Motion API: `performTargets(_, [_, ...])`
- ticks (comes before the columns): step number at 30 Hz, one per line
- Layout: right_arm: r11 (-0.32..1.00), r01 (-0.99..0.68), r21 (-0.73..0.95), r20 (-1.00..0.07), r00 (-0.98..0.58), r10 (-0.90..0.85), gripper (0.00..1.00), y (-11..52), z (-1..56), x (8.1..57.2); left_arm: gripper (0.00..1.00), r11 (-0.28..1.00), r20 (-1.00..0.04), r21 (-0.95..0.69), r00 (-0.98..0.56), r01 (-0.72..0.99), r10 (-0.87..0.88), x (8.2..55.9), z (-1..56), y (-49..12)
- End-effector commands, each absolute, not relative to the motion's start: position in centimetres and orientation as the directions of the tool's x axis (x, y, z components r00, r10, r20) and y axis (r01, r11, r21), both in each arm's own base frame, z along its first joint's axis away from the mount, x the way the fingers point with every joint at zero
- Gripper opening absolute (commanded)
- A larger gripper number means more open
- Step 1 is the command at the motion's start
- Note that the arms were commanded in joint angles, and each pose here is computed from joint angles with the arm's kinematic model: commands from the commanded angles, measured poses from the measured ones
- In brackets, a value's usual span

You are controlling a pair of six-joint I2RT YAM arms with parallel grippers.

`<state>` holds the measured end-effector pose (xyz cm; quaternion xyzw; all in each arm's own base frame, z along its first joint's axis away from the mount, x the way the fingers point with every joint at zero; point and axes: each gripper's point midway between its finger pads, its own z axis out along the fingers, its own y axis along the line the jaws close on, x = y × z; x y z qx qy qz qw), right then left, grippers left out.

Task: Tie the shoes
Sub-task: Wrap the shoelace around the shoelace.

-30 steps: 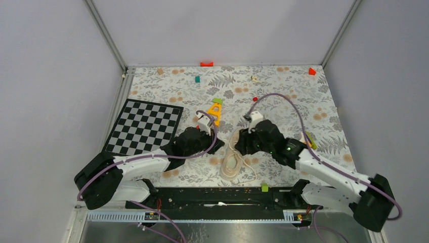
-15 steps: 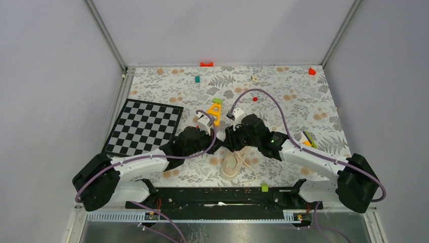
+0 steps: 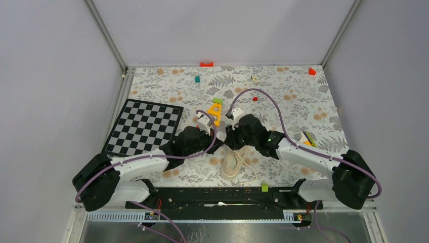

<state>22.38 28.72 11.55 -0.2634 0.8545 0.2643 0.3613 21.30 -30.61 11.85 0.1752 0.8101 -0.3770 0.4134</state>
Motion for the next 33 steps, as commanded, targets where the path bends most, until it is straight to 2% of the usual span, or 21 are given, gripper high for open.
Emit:
performTargets(1, [0.719, -0.644, 0.26, -0.797, -0.564, -0.217, 0.25, 29.7, 13.3, 23.5, 0.0, 0.613, -0.837, -0.471, -0.542, 0.634, -0.082, 21.8, 15.0, -31.4])
performTargets(2, [0.721, -0.641, 0.263, -0.808, -0.554, -0.198, 0.16, 29.5, 13.7, 23.5, 0.0, 0.618, -0.837, -0.468, -0.541, 0.633, -0.08, 21.9, 15.0, -31.3])
performTargets(3, [0.732, -0.628, 0.263, -0.819, -0.546, -0.174, 0.01, 29.2, 14.0, 23.6, 0.0, 0.623, -0.838, -0.463, -0.54, 0.631, -0.076, 21.9, 14.9, -31.2])
performTargets(4, [0.739, -0.619, 0.265, -0.826, -0.542, -0.158, 0.0, 28.8, 14.2, 23.6, 0.0, 0.625, -0.84, -0.457, -0.538, 0.632, -0.071, 21.9, 14.9, -31.2])
performTargets(5, [0.751, -0.607, 0.258, -0.836, -0.53, -0.141, 0.0, 28.3, 14.4, 23.7, 0.07, 0.625, -0.842, -0.451, -0.535, 0.637, -0.061, 21.9, 14.8, -31.2])
performTargets(7, [0.777, -0.577, 0.253, -0.845, -0.523, -0.113, 0.0, 27.3, 14.6, 23.8, 0.35, 0.611, -0.849, -0.435, -0.527, 0.662, -0.034, 21.6, 14.6, -31.3])
performTargets(8, [0.784, -0.567, 0.251, -0.846, -0.522, -0.106, 0.0, 26.9, 14.5, 23.7, 0.44, 0.609, -0.849, -0.43, -0.527, 0.667, -0.022, 21.6, 14.5, -31.4])
performTargets(10, [0.792, -0.555, 0.255, -0.846, -0.525, -0.095, 0.0, 26.5, 14.5, 23.5, 0.52, 0.598, -0.849, -0.428, -0.529, 0.677, -0.009, 21.4, 14.3, -31.7])
performTargets(16, [0.812, -0.516, 0.273, -0.83, -0.553, -0.072, 0.0, 25.3, 13.4, 22.8, 0.55, 0.573, -0.856, -0.417, -0.516, 0.706, 0.012, 21.3, 14.4, -32.2])
performTargets(25, [0.821, -0.49, 0.294, -0.833, -0.552, -0.031, 0.0, 23.6, 13.2, 21.6, 0.55, 0.551, -0.927, -0.315, -0.375, 0.773, -0.004, 21.5, 16.9, -31.5])
performTargets(33, [0.817, -0.498, 0.292, -0.833, -0.552, -0.039, 0.0, 23.6, 13.6, 21.5, 0.58, 0.499, -0.941, -0.249, -0.33, 0.83, 0.078, 21.3, 16.4, -33.2])
